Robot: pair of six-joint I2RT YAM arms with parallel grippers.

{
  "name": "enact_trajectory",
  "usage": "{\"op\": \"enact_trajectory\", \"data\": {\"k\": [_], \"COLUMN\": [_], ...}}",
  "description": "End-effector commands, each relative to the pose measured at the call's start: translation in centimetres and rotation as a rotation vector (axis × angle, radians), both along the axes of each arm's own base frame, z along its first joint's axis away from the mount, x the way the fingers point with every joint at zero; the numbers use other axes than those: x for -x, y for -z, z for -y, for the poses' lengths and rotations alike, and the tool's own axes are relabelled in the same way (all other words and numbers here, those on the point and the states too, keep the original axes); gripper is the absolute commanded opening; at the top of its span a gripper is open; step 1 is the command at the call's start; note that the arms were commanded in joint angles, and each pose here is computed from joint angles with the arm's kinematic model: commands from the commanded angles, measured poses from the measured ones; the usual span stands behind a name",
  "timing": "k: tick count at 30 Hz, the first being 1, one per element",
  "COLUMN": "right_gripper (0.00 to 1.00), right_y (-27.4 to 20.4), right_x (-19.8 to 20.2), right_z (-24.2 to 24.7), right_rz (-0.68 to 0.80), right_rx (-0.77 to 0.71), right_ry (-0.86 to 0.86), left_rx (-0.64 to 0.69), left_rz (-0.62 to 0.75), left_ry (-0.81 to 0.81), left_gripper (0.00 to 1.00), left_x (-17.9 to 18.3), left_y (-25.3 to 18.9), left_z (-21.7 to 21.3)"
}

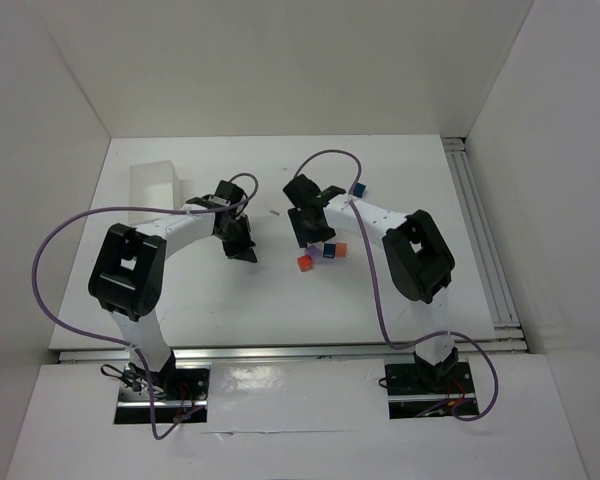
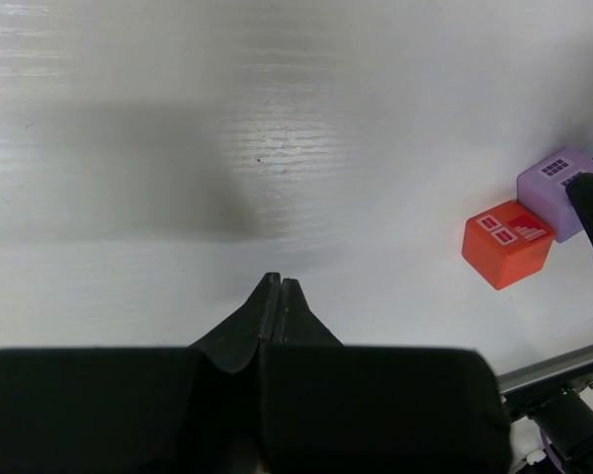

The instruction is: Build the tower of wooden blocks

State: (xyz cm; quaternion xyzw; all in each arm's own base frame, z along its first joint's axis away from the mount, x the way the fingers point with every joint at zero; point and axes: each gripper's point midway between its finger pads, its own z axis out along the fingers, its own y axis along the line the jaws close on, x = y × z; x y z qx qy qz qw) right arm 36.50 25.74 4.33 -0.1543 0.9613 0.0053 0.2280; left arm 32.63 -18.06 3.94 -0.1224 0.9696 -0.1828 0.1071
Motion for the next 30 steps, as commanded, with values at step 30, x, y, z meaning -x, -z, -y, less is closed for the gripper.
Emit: {"op": "enact_trajectory", "data": {"k": [30], "right_gripper": [0.7], "right_y": [-2.7], "right_x": [6.5], "right_z": [-1.3], "right_rz": [-0.061], "right_rx": [-0.141], "right_ry": [-0.038], "left_rx": [0.024], "left_rz": [0.039], "left_ry": [0.037], "left_gripper": [0.0], "left_x": [-0.3], "left_y": [-1.0], "left_z": [1.9]}}
